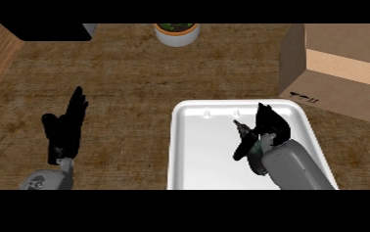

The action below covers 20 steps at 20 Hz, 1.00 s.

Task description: Pick the eggplant from the tray and place it in the cardboard box

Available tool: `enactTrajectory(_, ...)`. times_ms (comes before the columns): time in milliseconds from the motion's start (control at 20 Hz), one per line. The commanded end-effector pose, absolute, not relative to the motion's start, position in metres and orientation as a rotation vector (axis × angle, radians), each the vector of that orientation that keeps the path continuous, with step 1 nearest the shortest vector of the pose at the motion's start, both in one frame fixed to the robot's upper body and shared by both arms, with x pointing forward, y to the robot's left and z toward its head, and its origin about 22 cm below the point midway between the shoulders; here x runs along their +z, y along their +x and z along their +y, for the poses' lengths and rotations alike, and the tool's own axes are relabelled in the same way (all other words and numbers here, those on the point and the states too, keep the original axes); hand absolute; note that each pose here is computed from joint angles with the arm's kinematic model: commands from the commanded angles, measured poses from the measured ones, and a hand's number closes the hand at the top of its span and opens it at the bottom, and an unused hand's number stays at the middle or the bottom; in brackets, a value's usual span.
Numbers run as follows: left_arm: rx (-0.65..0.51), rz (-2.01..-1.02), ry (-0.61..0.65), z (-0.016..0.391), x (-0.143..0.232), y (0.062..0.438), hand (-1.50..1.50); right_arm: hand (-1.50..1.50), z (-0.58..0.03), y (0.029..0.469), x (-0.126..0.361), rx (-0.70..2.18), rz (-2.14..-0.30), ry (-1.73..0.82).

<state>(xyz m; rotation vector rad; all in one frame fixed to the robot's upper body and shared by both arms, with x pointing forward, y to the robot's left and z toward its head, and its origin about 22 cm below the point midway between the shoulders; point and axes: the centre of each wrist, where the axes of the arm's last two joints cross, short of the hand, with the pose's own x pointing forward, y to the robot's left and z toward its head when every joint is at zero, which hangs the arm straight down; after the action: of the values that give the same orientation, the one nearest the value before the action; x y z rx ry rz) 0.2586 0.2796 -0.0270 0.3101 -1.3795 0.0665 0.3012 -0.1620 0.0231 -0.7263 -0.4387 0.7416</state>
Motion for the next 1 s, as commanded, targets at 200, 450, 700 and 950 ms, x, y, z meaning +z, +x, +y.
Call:
enactTrajectory(200, 0.065, -1.375, 0.301, 0.285, -0.029, 0.253, 0.0, -1.5, -0.151, 0.308, 0.018, 0.687, -0.255, -0.787)
enactTrajectory(450, 0.07, -1.392, 0.309, 0.257, -0.018, 0.264, 0.0, 1.5, -0.156, 0.305, 0.009, 0.755, -0.406, -0.802)
enactTrajectory(700, 0.066, -1.385, 0.292, 0.263, -0.029, 0.262, 0.0, 1.5, -0.153, 0.302, 0.006, 0.788, -0.408, -0.891)
enactTrajectory(950, 0.07, -1.37, 0.298, 0.278, -0.038, 0.248, 0.0, 1.5, -0.174, 0.27, -0.003, 1.002, -0.631, -0.811)
